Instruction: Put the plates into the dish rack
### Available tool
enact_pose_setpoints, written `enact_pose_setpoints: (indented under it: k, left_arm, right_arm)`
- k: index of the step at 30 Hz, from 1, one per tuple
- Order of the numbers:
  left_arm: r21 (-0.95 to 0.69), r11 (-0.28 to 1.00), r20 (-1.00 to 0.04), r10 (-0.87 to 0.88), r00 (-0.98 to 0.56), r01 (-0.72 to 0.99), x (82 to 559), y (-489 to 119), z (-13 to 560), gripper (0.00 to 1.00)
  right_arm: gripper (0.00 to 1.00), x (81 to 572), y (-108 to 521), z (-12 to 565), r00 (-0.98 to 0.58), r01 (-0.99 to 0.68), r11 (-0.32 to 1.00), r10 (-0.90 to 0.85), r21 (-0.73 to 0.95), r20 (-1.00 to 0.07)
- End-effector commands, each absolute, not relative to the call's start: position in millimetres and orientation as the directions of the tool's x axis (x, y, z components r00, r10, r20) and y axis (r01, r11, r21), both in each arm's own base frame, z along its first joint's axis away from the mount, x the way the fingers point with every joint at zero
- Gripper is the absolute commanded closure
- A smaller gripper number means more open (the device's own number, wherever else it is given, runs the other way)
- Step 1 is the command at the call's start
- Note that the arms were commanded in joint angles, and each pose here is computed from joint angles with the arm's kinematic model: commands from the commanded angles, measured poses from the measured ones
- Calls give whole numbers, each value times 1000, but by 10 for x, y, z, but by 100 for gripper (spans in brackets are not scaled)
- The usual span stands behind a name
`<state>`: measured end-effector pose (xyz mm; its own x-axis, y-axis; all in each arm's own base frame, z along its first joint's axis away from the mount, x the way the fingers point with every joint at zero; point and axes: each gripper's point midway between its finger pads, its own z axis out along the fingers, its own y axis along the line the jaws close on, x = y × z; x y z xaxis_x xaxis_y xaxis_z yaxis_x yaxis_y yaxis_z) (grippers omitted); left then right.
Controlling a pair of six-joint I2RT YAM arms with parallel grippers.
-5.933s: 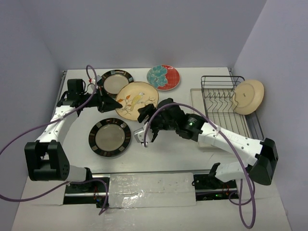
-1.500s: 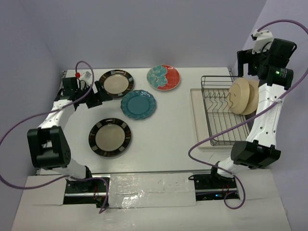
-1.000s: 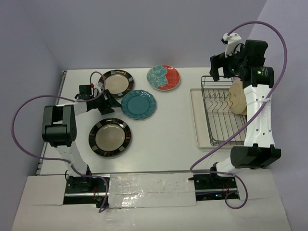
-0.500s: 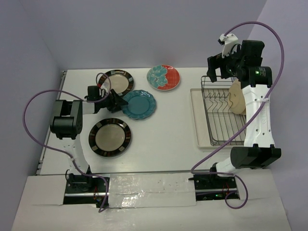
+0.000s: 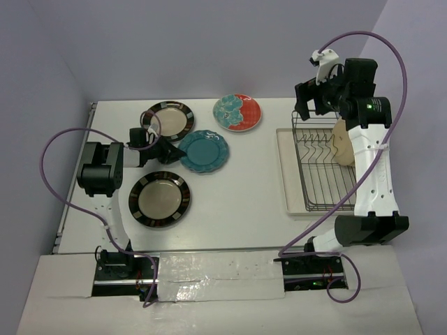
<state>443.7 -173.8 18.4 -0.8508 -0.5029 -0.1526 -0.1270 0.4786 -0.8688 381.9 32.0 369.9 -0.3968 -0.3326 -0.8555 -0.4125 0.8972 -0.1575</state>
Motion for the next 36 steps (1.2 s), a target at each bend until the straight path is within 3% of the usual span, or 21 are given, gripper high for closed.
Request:
enact_pose_setpoints:
  k: [1, 4, 8, 13, 17, 23, 27, 36]
  left_arm:
    - [-844, 505, -111, -495, -862, -182, 4338, -1780, -44, 86]
    - [-856, 491, -113, -484, -868, -161, 4331, -1801, 102, 100]
    - [-894, 436, -119, -448, -886, -100, 4276, -1882, 516, 100]
    - [-941, 339, -138, -409, -902, -10, 4196, -1980, 1245, 100]
    - [-955, 291, -166, -386, -908, 51, 4070, -2012, 1776, 100]
    - [-976, 213, -128, -368, -921, 50, 3863, -2043, 2166, 100]
    - [-986, 160, -90, -342, -935, 37, 3735, -2081, 2299, 100]
    - [-993, 100, -85, -291, -953, 58, 3442, -2205, 2525, 100]
  right_arm:
    - [0, 3691, 392, 3919, -330, -413, 891, -341, -191, -880]
    - [0, 3637, 569, 3893, -310, -461, 865, -367, -199, -877]
    - [0, 3559, 763, 3825, -259, -535, 808, -435, -247, -862]
    - [0, 3372, 1074, 3601, -161, -690, 640, -591, -338, -790]
    - [0, 3162, 1403, 3537, 73, -754, 445, -675, -484, -734]
    - [0, 2681, 2001, 3229, 435, -721, 115, -692, -684, -575]
    - [0, 2479, 2358, 2995, 588, -651, -18, -645, -759, -488]
    - [1, 2696, 2797, 2756, 637, -624, -114, -648, -773, -418]
